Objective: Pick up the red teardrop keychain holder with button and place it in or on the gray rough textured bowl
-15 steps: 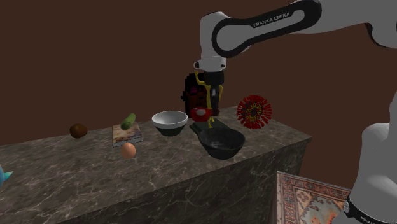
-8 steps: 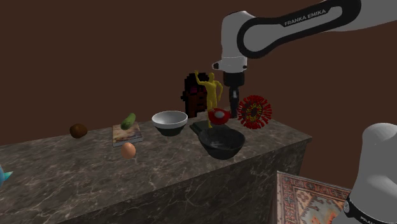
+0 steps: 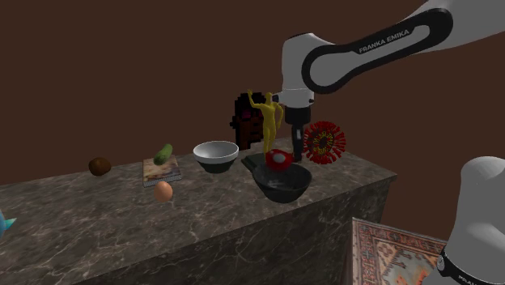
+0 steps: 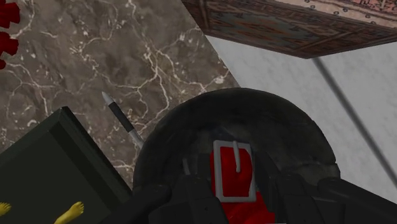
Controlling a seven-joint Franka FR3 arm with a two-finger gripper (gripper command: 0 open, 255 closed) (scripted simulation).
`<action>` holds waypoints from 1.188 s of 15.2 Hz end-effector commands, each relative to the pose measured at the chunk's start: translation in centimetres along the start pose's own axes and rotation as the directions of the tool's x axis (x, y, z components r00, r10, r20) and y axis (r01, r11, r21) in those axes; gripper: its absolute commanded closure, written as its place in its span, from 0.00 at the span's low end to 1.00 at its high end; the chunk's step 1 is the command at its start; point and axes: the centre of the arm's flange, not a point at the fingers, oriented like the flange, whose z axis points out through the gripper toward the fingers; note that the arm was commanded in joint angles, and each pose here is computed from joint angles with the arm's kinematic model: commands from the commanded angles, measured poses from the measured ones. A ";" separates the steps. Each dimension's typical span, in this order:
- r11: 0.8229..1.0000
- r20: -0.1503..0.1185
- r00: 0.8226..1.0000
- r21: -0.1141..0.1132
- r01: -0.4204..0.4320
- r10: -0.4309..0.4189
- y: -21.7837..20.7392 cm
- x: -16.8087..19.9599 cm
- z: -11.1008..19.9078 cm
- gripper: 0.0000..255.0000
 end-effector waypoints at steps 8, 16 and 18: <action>1.000 -0.001 1.000 0.000 0.000 0.000 -0.2 0.2 3.7 1.00; 1.000 -0.001 1.000 0.000 0.000 0.000 -0.2 0.2 3.7 0.00; 1.000 -0.001 1.000 0.000 0.000 0.000 -0.2 0.2 3.7 0.00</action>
